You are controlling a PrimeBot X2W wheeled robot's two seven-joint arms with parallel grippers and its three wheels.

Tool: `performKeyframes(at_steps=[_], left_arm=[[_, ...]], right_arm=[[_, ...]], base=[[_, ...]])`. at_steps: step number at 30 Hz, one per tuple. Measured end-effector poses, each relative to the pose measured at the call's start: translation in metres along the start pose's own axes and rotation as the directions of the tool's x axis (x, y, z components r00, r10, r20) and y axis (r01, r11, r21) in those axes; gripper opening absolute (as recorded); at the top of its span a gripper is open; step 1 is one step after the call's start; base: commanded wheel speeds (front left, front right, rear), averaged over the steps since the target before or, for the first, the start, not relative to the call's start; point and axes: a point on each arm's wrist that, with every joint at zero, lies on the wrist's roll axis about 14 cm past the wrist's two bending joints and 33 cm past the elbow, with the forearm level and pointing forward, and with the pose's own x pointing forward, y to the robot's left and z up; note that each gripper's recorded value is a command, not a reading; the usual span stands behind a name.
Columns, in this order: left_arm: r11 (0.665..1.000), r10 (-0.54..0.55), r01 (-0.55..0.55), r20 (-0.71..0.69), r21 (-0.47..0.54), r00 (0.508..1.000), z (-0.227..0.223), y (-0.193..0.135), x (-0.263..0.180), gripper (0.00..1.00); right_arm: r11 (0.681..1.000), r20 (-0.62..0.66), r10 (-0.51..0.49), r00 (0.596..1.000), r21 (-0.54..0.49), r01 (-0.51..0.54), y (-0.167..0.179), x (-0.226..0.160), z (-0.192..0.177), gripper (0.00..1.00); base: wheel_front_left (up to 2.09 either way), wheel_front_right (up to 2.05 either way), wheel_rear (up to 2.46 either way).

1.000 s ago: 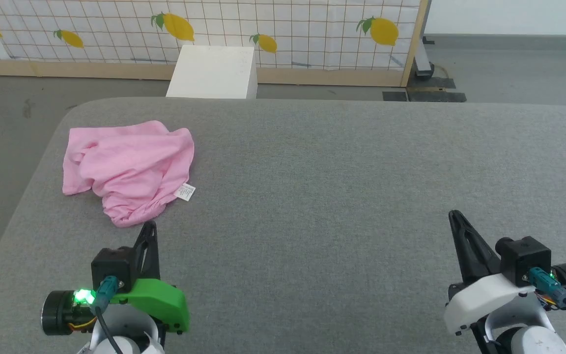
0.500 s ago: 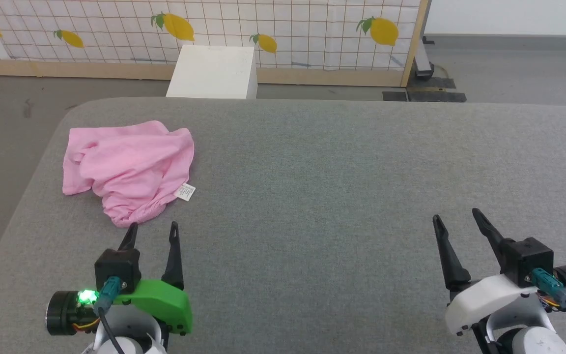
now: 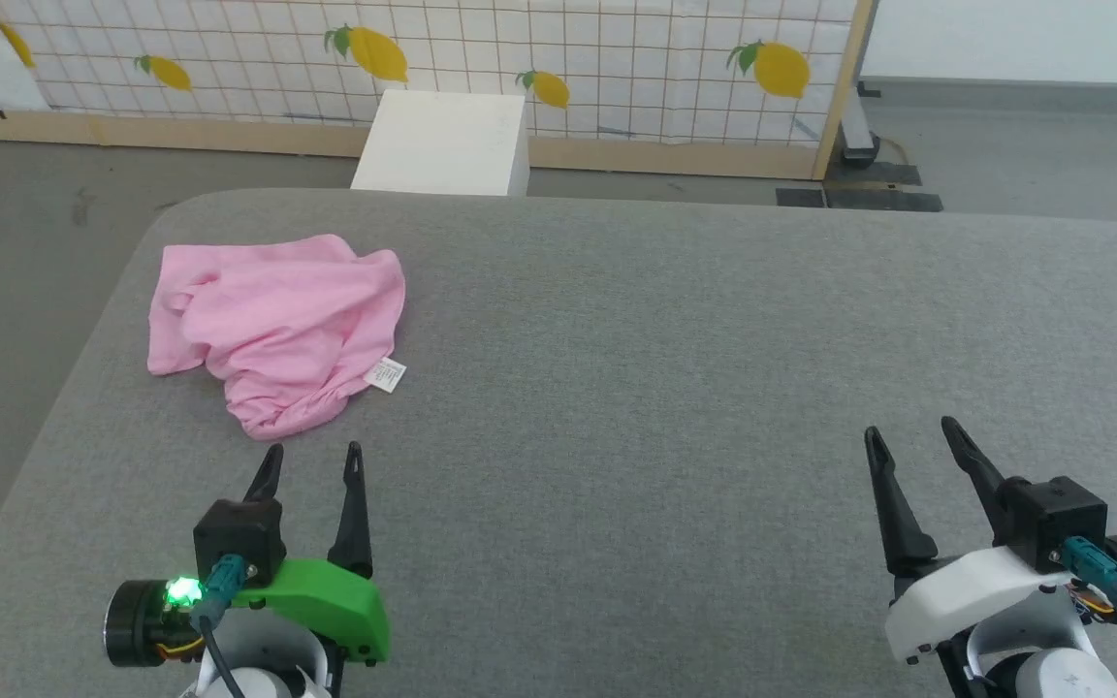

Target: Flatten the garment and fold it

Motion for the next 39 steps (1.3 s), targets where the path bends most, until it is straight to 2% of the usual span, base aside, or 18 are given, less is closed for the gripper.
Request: performKeyframes(at_steps=[20,39], left_arm=[[0.987,0.156,-0.155,0.021,-0.035,0.988,-0.001,0.046,-0.032,1.00],[0.947,0.315,-0.313,0.023,-0.077,0.949,-0.008,0.087,-0.074,1.00]], right_arm=[[0.991,0.007,0.128,0.992,0.034,-0.128,0.043,0.019,-0.007,1.00],[0.960,0.000,0.272,0.962,0.075,-0.271,0.095,0.034,-0.018,1.00]], base=[[0.00,0.00,0.00],[0.00,0.00,0.00]])
